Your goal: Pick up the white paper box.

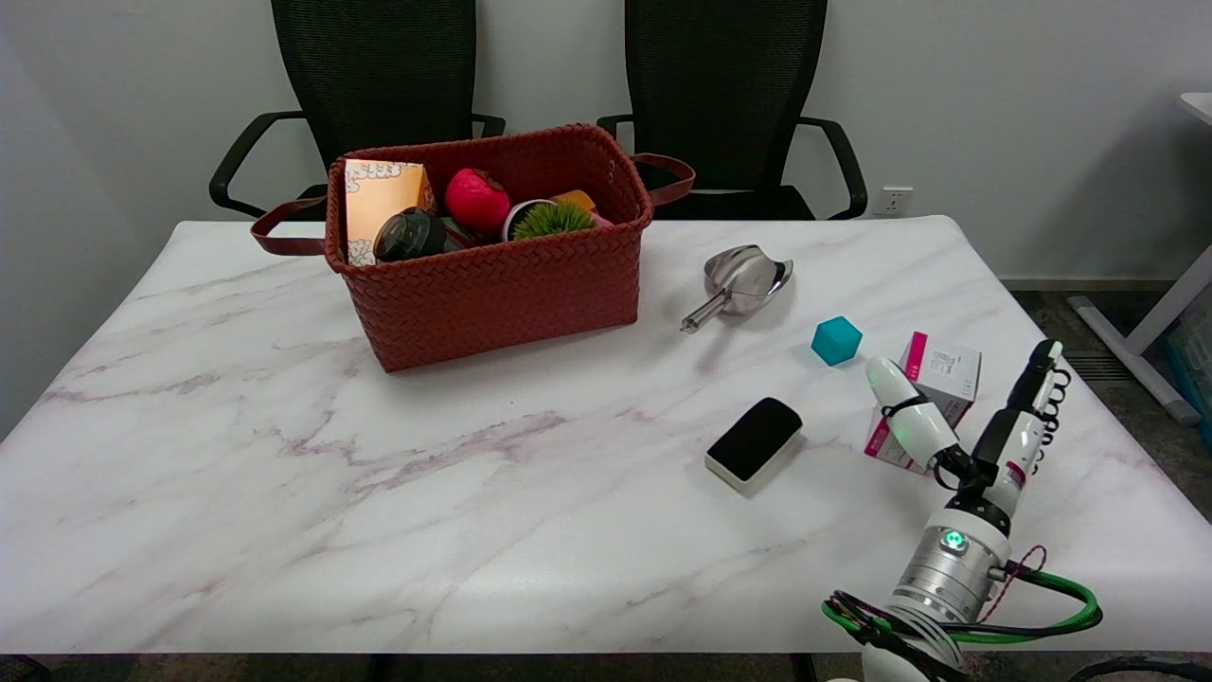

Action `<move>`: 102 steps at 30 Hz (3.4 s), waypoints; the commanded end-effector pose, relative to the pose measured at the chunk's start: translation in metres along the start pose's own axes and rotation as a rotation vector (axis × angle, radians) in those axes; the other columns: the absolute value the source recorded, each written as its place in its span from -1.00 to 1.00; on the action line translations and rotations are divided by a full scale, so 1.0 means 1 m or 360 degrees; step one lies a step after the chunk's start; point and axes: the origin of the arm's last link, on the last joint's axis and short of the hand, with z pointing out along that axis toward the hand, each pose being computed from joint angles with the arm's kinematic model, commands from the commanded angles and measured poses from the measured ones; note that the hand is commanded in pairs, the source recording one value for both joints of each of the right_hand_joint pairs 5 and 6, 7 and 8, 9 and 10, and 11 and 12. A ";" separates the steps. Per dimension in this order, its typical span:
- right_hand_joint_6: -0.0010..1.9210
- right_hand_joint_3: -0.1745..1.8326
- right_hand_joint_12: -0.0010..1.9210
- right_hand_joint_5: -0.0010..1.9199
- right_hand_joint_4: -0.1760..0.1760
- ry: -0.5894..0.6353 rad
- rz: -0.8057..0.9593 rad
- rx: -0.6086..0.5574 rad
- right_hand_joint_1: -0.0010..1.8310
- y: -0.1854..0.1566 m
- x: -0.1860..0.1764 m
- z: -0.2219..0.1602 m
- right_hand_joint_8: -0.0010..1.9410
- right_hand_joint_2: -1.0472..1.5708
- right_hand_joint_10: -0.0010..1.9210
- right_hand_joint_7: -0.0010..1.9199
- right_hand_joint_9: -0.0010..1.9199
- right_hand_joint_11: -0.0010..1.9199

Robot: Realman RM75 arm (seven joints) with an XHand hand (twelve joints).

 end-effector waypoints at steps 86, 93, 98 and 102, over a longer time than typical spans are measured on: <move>-1.00 -1.00 -0.90 -1.00 0.00 -0.0238 0.0216 -0.0268 -0.04 0.029 -0.025 0.015 -1.00 0.39 -1.00 -1.00 -1.00 -0.90; -1.00 -1.00 -0.70 -1.00 0.00 -0.0195 0.0212 -0.0246 0.00 0.028 -0.021 0.015 -0.96 0.39 -0.82 -0.96 -0.82 -0.70; -0.90 -1.00 -0.51 -0.90 0.00 -0.0162 0.0211 -0.0230 0.09 0.026 -0.017 0.013 -0.62 0.43 -0.58 -0.61 -0.58 -0.51; -0.77 -1.00 -0.36 -0.77 0.00 -0.0131 0.0207 -0.0211 0.12 0.025 -0.014 0.013 -0.43 0.46 -0.42 -0.43 -0.42 -0.36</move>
